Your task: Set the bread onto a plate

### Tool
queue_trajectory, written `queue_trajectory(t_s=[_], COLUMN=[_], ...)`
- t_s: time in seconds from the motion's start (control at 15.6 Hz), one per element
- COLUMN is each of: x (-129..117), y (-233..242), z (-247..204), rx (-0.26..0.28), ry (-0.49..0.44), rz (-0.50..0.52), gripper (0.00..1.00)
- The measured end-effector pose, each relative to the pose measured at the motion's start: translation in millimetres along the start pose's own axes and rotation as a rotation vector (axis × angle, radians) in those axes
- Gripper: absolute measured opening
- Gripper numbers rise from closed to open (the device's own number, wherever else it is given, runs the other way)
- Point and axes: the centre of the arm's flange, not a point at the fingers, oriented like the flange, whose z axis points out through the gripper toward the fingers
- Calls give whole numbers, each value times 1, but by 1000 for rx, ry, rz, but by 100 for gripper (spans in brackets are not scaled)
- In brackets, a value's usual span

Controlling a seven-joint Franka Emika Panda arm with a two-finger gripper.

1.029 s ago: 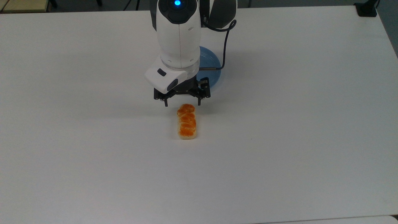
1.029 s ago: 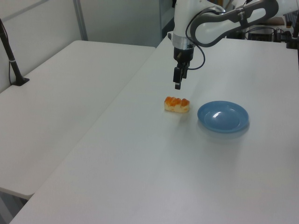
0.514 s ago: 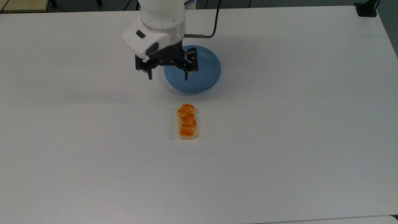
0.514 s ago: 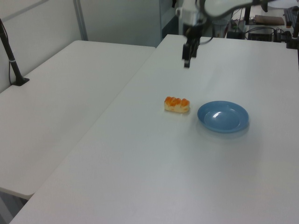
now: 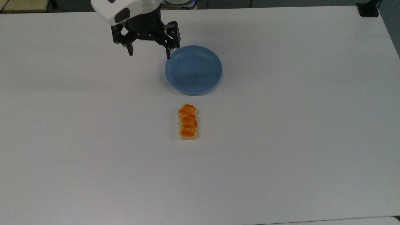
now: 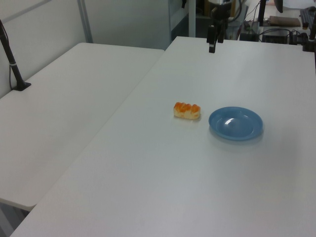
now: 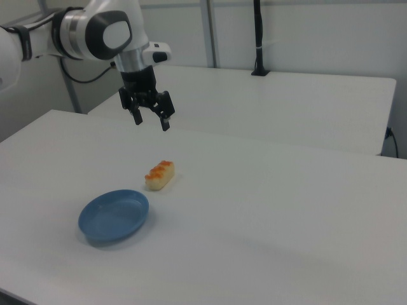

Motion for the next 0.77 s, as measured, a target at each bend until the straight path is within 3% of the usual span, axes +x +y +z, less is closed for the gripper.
queue_trajectory(t_s=[0.26,0.77], x=[7,1], y=[-8,-3], z=[18,12], rx=[-1,-2], ry=[-5,-29], rz=[-12,-4], gripper=[100,100])
